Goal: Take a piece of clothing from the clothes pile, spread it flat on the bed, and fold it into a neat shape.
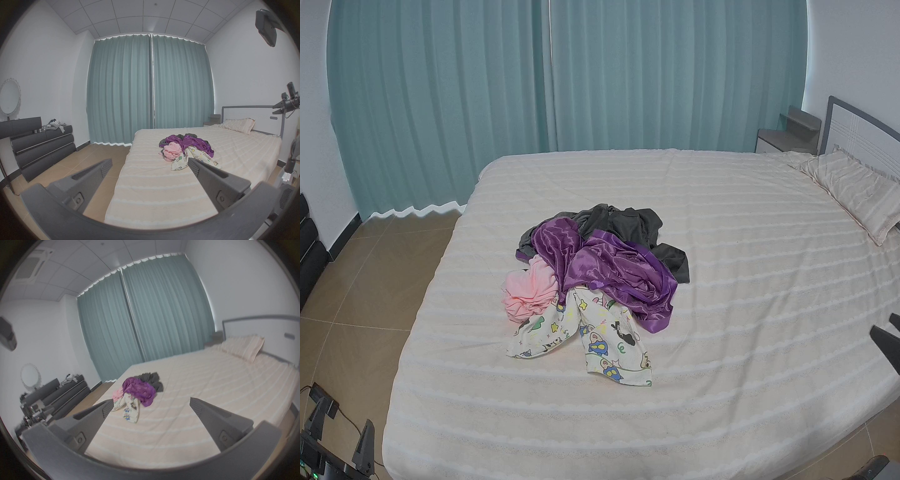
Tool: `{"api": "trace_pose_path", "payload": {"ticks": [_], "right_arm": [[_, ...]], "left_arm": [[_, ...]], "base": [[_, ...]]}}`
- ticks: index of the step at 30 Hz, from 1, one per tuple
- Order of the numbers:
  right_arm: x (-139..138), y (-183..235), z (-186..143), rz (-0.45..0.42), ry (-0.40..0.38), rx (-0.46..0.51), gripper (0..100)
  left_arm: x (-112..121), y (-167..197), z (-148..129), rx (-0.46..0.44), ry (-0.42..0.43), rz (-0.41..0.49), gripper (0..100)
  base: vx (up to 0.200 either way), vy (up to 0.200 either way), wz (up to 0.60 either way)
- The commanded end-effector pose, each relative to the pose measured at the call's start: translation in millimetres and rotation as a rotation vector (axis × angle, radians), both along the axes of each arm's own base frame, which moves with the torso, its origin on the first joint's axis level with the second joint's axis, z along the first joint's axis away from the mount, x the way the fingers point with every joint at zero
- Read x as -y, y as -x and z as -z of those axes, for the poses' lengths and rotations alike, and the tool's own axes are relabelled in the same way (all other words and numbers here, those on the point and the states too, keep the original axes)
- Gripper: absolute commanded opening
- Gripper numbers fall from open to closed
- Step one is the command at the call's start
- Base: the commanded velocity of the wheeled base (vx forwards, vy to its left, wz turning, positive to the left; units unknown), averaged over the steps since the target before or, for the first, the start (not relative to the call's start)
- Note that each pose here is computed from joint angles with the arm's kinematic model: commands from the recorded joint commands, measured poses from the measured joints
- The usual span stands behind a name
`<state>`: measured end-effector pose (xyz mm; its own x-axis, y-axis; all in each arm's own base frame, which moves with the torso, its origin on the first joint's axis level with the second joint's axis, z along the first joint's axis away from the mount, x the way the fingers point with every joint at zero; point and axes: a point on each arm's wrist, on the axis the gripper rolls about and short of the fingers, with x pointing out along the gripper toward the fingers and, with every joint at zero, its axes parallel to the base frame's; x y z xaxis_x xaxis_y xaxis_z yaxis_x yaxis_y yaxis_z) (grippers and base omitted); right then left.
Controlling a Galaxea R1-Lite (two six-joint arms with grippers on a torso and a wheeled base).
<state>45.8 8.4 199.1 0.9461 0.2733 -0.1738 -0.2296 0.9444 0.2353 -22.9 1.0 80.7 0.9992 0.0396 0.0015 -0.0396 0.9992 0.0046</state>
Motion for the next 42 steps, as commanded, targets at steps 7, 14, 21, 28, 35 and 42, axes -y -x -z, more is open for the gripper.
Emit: {"api": "trace_pose_path", "payload": {"ticks": [7, 14, 21, 28, 35, 42], "right_arm": [[-97, -186, 86, -0.226, -0.232, -0.61, 100], [-131, -228, 124, -0.124, -0.227, -0.697, 100], [-170, -251, 151, -0.072, -0.281, -0.706, 100], [-197, -273, 181, -0.039, -0.239, -0.702, 100], [-222, -276, 197, -0.082, -0.217, -0.713, 100], [-238, -275, 210, -0.102, -0.182, -0.719, 100]], "left_arm": [[0, 0, 5, -0.001, 0.0, 0.0, 100], [0, 0, 5, -0.001, 0.0, 0.0, 100], [0, 0, 5, -0.001, 0.0, 0.0, 100], [0, 0, 5, -0.001, 0.0, 0.0, 100], [0, 0, 5, -0.001, 0.0, 0.0, 100], [0, 0, 5, -0.001, 0.0, 0.0, 100]], "base": [[0.0, 0.0, 0.0], [0.0, 0.0, 0.0], [0.0, 0.0, 0.0], [0.0, 0.0, 0.0], [0.0, 0.0, 0.0], [0.0, 0.0, 0.0]]}}
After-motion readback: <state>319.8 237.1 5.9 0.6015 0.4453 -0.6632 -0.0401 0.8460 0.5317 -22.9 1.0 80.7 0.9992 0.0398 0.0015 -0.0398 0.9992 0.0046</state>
